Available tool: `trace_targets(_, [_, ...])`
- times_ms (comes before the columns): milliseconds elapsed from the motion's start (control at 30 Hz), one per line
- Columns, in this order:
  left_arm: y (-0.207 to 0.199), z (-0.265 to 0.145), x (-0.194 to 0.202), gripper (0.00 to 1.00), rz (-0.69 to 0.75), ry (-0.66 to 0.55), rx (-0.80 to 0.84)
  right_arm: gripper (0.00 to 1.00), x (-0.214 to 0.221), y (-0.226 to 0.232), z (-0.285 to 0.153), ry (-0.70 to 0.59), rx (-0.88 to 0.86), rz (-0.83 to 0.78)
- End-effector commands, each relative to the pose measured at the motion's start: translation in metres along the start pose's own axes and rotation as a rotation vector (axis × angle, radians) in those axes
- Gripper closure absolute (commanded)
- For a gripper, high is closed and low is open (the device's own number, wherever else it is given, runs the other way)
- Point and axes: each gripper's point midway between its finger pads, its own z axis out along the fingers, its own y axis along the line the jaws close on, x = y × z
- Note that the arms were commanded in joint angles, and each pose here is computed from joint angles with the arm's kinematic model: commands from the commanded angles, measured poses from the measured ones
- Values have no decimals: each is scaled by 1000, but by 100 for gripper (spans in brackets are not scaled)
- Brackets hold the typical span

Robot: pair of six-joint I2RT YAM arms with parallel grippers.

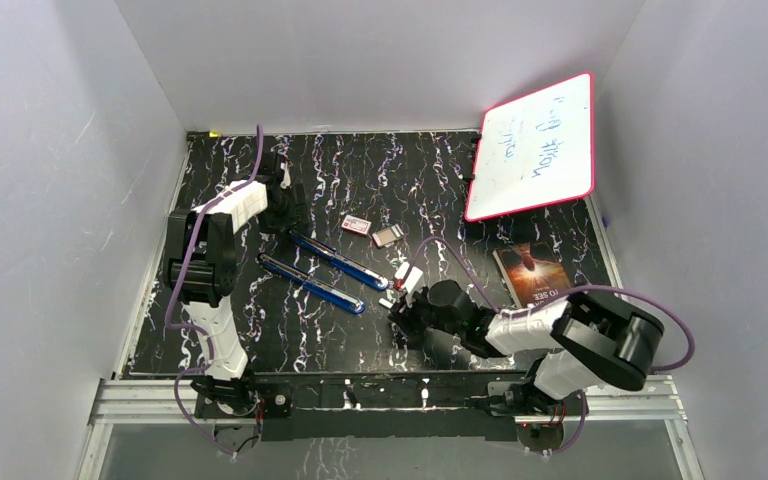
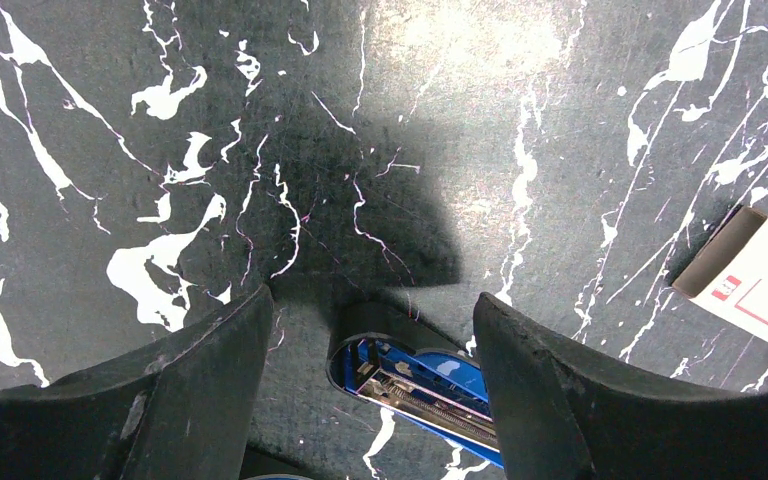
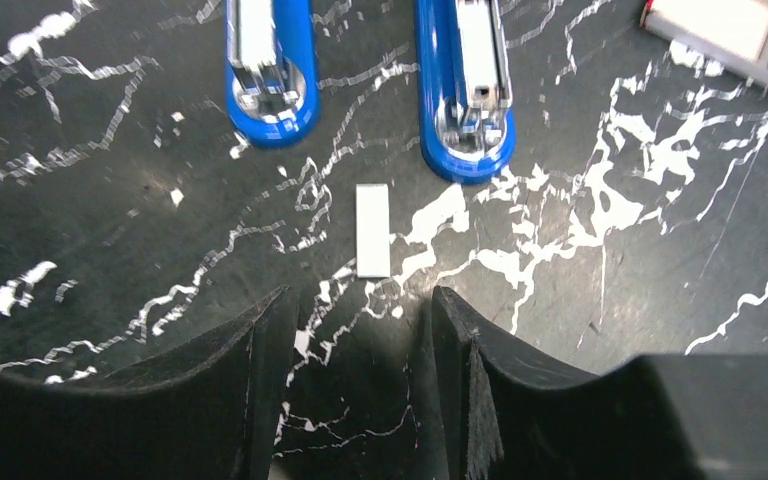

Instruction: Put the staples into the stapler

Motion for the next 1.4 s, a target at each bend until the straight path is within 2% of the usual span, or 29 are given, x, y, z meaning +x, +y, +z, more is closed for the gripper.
trace_targets(0, [0, -17, -5, 28, 15, -34, -3, 40, -7, -9, 7, -77, 59, -27])
trace_targets(400, [1, -17, -6, 28, 19, -38, -11, 50, 23, -9, 11, -11, 56, -33])
trace_targets(1000, [0, -20, -8, 28, 23, -44, -2, 59, 40, -4, 17, 54, 20, -38])
trace_targets(1367, [-1, -21, -8, 28, 20, -47, -1, 80, 39, -4, 13, 64, 20, -42])
